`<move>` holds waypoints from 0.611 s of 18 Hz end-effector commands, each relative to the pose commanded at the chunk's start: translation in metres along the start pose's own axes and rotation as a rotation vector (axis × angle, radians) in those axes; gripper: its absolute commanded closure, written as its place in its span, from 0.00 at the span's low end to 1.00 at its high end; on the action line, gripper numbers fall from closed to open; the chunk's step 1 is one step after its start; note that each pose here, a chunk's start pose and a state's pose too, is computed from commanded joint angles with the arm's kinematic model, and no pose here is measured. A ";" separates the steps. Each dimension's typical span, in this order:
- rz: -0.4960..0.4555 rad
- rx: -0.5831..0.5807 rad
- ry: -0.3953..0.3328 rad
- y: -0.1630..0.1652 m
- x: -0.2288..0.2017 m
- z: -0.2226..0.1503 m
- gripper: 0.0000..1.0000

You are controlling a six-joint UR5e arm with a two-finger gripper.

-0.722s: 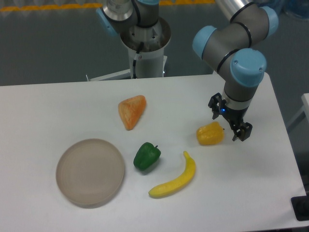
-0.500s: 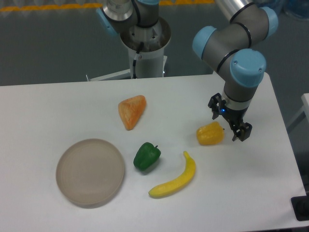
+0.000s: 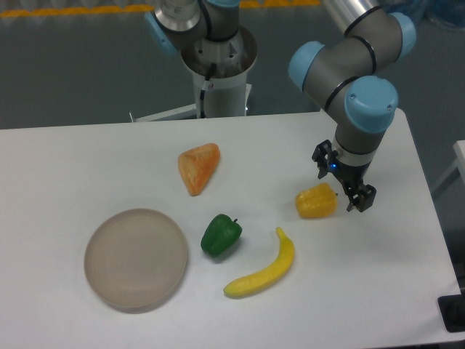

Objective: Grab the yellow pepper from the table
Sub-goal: 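Lower the open gripper down over the yellow pepper, then close the gripper fingers around the yellow pepper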

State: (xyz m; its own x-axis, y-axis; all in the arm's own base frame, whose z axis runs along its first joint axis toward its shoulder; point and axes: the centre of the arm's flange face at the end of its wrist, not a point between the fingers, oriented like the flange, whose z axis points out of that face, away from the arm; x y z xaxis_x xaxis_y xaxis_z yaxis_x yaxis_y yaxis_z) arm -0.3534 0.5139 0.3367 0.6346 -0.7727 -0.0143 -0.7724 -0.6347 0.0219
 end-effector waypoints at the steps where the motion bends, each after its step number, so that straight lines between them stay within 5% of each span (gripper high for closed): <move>1: 0.015 0.000 0.000 -0.003 0.001 0.004 0.00; 11: 0.075 -0.057 -0.028 0.001 -0.013 0.049 0.00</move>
State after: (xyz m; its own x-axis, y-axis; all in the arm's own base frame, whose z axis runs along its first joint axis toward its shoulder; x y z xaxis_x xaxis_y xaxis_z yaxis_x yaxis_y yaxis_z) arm -0.3635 0.5229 0.2876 0.5732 -0.8185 -0.0387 -0.8146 -0.5743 0.0810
